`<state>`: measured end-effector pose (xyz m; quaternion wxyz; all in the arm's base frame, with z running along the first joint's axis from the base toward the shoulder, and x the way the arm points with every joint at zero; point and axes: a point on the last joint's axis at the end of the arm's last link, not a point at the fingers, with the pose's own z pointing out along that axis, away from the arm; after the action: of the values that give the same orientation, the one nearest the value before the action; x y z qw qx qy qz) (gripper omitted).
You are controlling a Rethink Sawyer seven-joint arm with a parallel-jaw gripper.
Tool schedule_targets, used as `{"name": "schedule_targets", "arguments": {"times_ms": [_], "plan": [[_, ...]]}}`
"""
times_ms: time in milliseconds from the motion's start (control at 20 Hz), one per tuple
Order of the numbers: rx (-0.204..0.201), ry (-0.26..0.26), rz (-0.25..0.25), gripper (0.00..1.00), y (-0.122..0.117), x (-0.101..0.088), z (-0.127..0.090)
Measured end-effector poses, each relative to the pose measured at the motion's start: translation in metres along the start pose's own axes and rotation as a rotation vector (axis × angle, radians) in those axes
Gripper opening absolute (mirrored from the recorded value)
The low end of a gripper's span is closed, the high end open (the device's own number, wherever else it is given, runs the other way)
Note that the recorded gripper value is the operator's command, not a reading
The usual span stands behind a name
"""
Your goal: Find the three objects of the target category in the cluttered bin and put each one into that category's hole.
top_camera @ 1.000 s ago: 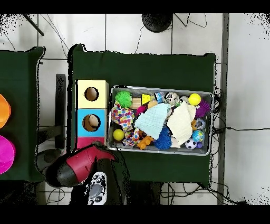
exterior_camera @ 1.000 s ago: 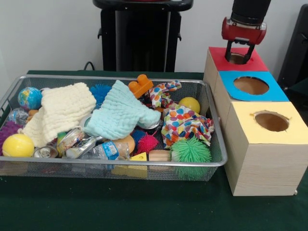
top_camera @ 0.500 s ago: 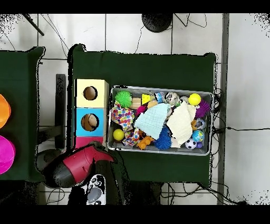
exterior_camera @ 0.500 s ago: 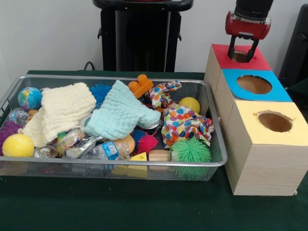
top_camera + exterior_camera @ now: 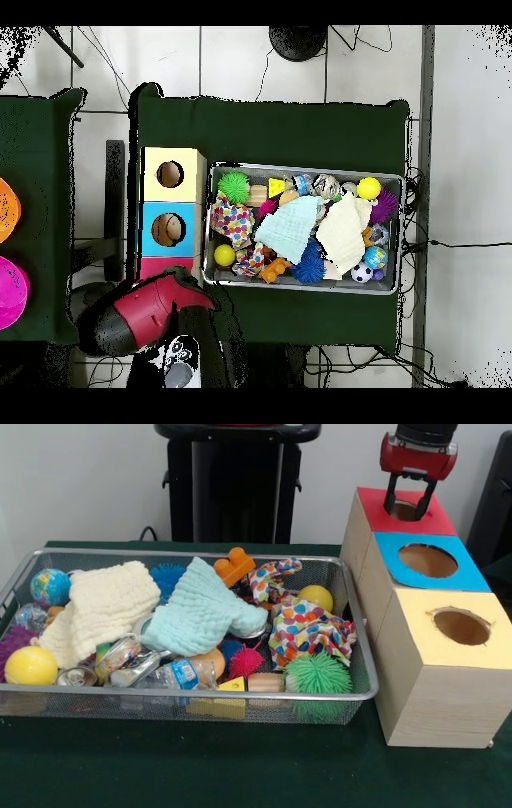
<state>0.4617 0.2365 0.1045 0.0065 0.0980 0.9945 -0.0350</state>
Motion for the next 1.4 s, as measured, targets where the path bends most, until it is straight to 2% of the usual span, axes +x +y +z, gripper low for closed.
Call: {"name": "schedule_targets", "arguments": {"times_ms": [100, 150, 500, 1050, 1250, 1350, 1400], "plan": [[0.000, 0.000, -0.001, 1.00, 0.000, 0.000, 0.000], [0.007, 0.008, -0.001, 0.00, -0.002, 0.002, 0.000], [0.013, 0.014, 0.009, 0.00, -0.008, 0.002, -0.002], [0.010, 0.010, 0.006, 0.00, -0.005, 0.003, -0.004], [-0.033, 0.048, 0.064, 0.00, 0.001, 0.002, -0.011], [-0.097, 0.097, 0.144, 0.00, 0.008, -0.002, -0.023], [-0.116, 0.110, 0.165, 0.00, 0.011, -0.003, -0.026]]}}
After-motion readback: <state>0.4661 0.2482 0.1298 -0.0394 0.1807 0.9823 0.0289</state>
